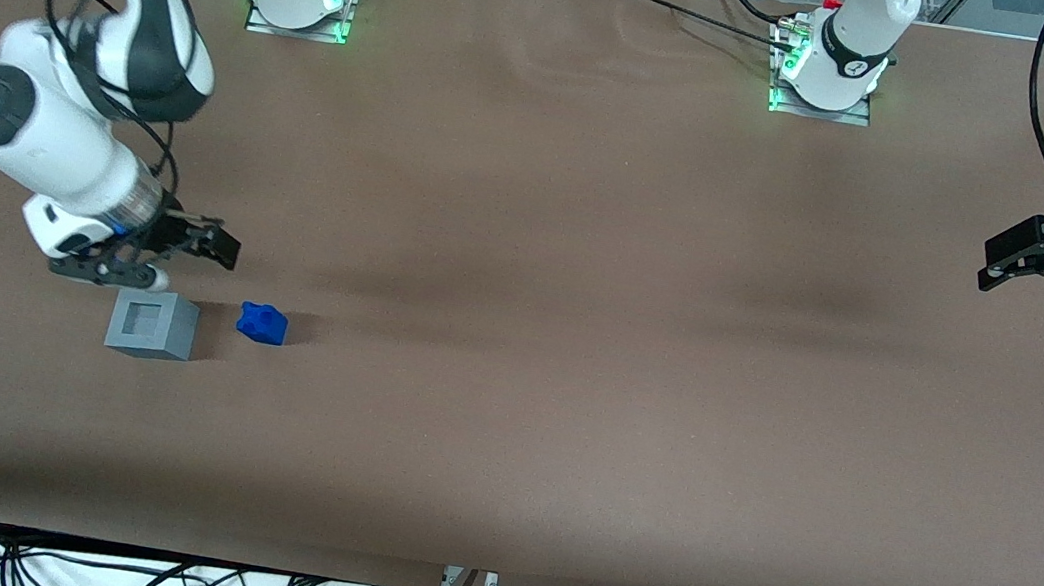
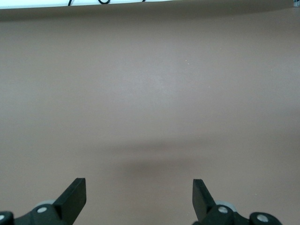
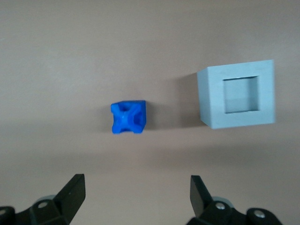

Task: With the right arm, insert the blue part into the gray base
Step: 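Move the open right gripper down over the blue part, then close the right gripper on the blue part and lift it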

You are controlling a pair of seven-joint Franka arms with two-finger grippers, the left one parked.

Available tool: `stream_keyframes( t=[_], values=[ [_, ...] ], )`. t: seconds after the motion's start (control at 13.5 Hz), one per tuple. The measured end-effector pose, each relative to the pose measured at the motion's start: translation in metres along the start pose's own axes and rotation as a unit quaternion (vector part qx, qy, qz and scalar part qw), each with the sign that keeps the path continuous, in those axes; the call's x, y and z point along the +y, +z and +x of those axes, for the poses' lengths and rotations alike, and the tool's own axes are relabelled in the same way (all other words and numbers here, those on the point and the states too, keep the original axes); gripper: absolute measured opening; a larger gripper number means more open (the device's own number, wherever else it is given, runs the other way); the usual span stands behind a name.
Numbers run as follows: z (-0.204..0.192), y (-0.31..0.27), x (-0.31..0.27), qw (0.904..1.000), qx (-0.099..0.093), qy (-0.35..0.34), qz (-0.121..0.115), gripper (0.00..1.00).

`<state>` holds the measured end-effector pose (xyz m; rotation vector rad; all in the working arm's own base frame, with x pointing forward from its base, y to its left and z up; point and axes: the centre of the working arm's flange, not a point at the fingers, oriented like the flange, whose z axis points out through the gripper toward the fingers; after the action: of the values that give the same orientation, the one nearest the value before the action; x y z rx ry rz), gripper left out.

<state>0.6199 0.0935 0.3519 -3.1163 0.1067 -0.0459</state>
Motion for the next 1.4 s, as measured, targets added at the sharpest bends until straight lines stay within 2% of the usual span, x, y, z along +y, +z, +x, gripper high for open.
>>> stream_keyframes(
  t=[0.22,0.59,1.4],
  values=[
    [0.003,0.038,-0.007,0.9997,0.004,0.017,-0.017,0.99],
    [0.005,0.074,-0.035,0.9996,0.023,0.015,0.006,0.99],
    [0.011,0.109,-0.030,0.9991,0.041,-0.003,0.006,0.98]
  ],
)
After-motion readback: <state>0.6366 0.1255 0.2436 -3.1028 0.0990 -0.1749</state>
